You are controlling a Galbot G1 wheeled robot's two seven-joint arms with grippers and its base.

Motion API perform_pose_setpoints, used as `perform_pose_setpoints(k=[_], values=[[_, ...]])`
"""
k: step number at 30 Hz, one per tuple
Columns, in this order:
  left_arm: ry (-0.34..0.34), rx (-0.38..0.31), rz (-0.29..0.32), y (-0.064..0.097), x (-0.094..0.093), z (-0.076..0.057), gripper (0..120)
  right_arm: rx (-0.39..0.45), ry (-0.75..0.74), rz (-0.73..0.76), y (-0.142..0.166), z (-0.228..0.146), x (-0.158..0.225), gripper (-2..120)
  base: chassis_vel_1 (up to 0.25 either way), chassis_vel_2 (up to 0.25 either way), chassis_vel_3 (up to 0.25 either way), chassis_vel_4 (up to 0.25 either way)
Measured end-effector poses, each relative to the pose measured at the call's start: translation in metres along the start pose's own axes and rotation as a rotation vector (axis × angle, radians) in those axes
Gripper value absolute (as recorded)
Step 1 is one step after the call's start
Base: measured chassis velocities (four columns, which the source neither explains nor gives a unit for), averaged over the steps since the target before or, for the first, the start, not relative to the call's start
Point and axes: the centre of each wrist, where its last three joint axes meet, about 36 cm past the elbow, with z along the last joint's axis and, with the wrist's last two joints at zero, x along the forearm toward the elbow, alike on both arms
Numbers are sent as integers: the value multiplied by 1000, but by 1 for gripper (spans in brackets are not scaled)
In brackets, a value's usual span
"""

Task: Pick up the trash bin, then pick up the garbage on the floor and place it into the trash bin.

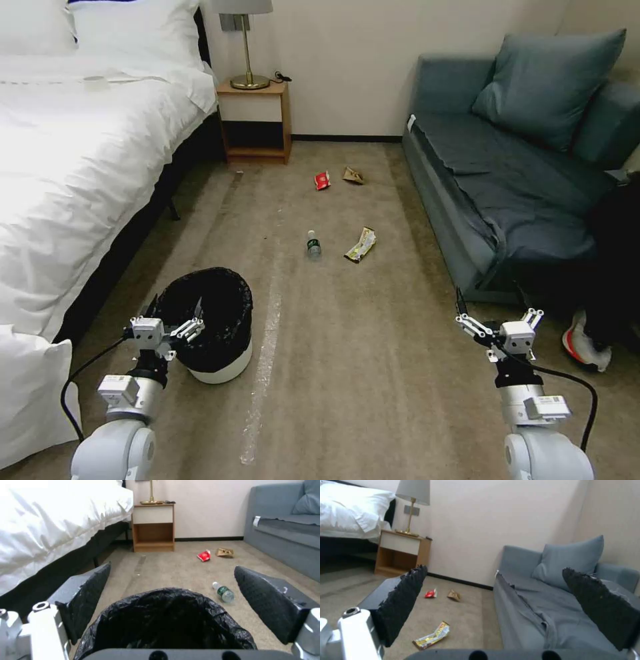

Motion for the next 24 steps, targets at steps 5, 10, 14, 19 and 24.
perform_pose_setpoints(k=[5, 10, 14, 19, 24], values=[[0, 2, -8, 0, 0, 1, 99, -3, 3, 1, 1, 1, 0, 100, 0, 0, 0, 0], [13, 23, -48, -1, 1, 2, 98, -3, 4, 6, 1, 3, 1, 100, 0, 0, 0, 0], [81, 112, -143, -6, -2, -1, 99, -4, 5, 13, 1, 3, 2, 100, 0, 0, 0, 0], [165, 178, -284, -6, -7, -6, 99, 0, 10, 18, 2, 3, 3, 100, 0, 0, 0, 0], [243, 290, -439, 6, -17, -9, 100, 4, 5, 21, 1, 2, 5, 100, 0, 0, 0, 0]])
